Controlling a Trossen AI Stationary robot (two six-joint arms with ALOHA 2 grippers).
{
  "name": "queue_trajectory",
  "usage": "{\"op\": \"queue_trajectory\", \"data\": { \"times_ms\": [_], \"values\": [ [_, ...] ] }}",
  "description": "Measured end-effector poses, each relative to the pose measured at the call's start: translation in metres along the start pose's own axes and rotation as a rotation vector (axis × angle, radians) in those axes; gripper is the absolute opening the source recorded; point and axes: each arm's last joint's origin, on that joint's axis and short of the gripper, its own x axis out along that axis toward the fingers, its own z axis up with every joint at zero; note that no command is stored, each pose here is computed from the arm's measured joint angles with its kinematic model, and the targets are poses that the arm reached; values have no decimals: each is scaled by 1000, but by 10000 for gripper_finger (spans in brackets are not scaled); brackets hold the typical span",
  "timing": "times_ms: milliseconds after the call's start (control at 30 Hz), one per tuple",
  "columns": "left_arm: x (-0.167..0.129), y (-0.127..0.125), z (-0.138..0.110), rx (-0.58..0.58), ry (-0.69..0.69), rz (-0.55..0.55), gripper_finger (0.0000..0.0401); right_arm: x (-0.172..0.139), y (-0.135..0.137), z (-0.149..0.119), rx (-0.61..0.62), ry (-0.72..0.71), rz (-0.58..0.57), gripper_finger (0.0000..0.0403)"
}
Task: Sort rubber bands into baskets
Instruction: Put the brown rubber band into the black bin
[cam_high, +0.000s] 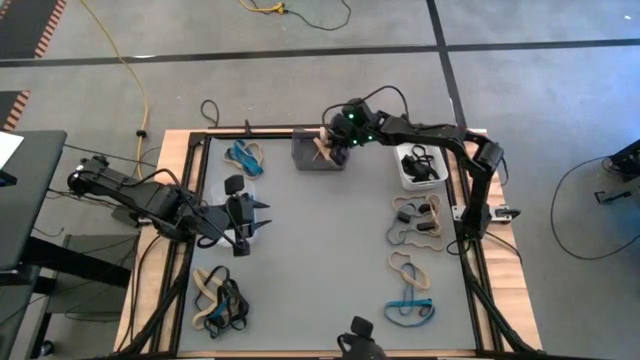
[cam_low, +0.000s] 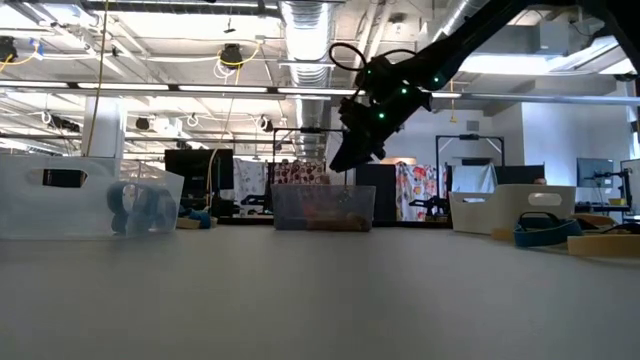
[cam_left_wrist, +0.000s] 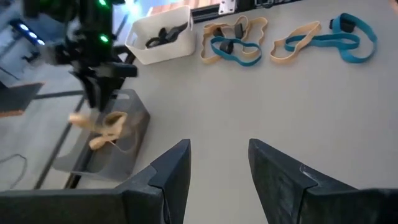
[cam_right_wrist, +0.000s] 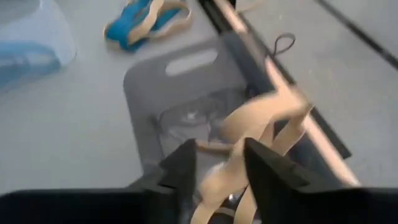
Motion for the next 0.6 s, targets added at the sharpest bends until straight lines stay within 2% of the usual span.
{"op": "queue_trajectory", "data": {
  "times_ms": [100, 200, 367, 467, 600],
  "values": [
    [2, -1, 1, 11, -28, 17, 153, -2, 1, -5, 6, 56, 7, 234],
    [8, -5, 0, 22, -72, 20, 153, -13, 4, -3, 9, 85, -5, 263],
    [24, -13, -10, 79, -141, 25, 153, -49, 19, 9, -9, 91, 4, 269],
    [34, -15, -15, 129, -192, 43, 153, -78, 39, 18, -34, 74, 33, 269],
    [48, -11, -21, 120, -275, 56, 153, -117, 72, 24, -54, 71, 91, 269]
  ]
}}
